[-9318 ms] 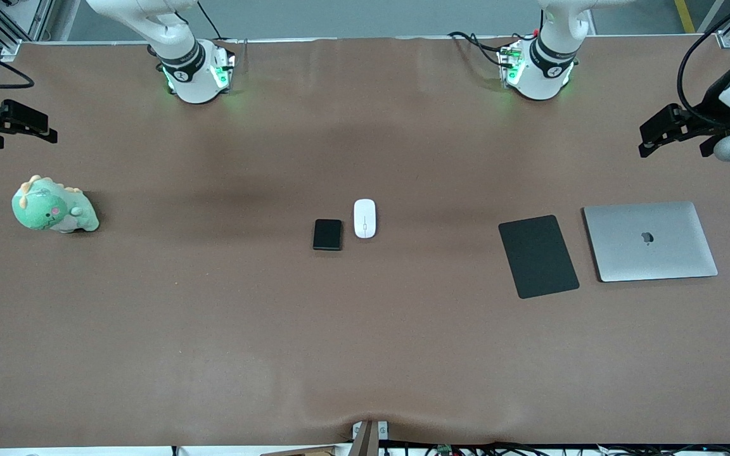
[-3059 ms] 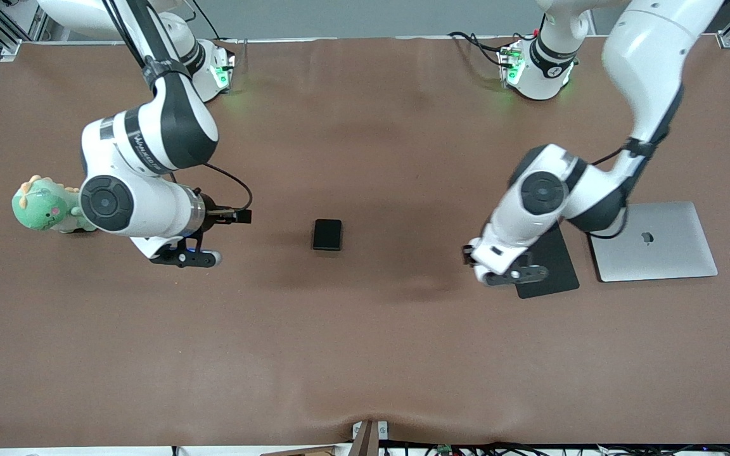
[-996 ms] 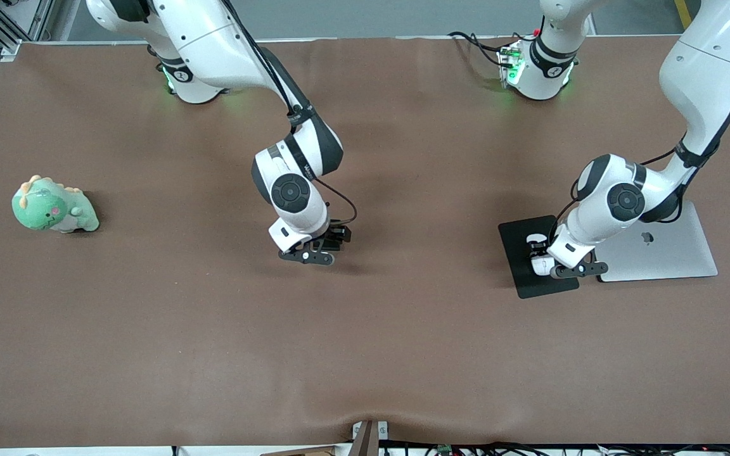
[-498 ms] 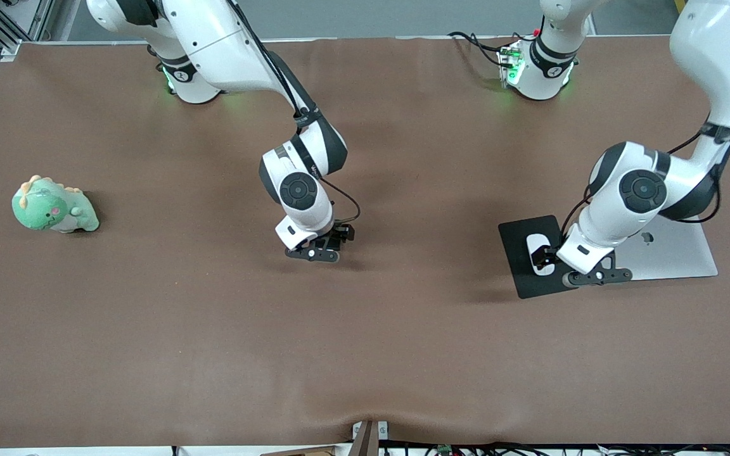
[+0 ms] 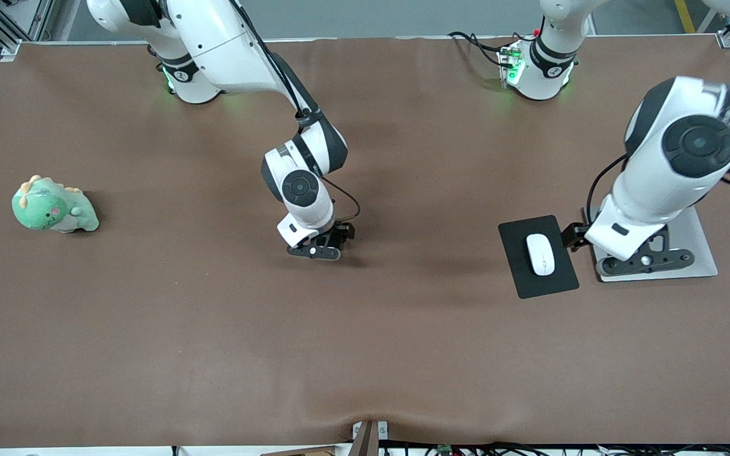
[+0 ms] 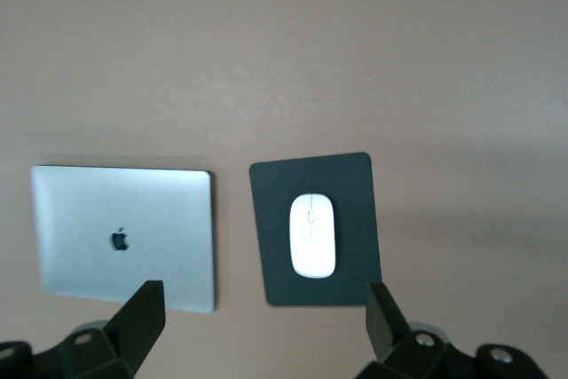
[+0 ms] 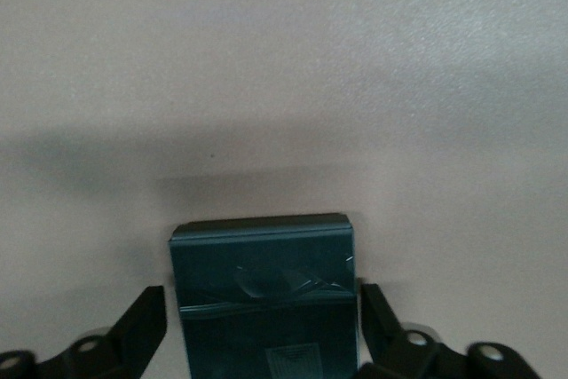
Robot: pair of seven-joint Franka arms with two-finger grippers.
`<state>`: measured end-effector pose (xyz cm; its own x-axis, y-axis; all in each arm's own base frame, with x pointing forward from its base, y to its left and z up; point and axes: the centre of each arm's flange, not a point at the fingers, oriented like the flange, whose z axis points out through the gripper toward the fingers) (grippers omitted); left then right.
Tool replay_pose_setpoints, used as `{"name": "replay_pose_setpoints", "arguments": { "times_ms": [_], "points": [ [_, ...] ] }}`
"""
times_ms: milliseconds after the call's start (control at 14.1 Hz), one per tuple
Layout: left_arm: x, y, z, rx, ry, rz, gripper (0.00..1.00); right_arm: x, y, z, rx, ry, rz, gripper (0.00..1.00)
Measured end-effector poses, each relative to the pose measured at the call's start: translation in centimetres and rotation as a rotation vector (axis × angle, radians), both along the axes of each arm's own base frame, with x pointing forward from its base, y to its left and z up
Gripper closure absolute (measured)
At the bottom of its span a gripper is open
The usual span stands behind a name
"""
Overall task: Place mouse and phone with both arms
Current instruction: 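Lift the phone with the right gripper while the left gripper withdraws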
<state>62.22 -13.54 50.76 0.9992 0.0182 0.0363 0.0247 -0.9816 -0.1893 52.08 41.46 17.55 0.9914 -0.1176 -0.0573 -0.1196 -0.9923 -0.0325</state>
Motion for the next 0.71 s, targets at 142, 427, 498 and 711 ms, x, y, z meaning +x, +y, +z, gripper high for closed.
{"name": "replay_pose_setpoints", "arguments": {
  "times_ms": [142, 427, 498, 711],
  "points": [
    [-0.2, -0.2, 3.2, -0.002, -0.009, -0.031, 0.00, -0.1, 0.1, 0.0, 0.001, -0.001, 0.002, 0.20],
    [-2.3, -3.1, 7.3, -0.015, -0.029, -0.066, 0.00, 0.1, 0.0, 0.2, 0.000, -0.003, 0.000, 0.20],
    [-2.9, -3.1, 8.3, -0.035, -0.022, -0.063, 0.00, 0.2, -0.1, 0.5, -0.004, 0.003, -0.003, 0.20],
    [-4.3, 0.1, 12.1, -0.091, -0.037, -0.044, 0.00, 1.4, -1.9, 3.0, -0.020, 0.045, -0.031, 0.20]
  ]
}}
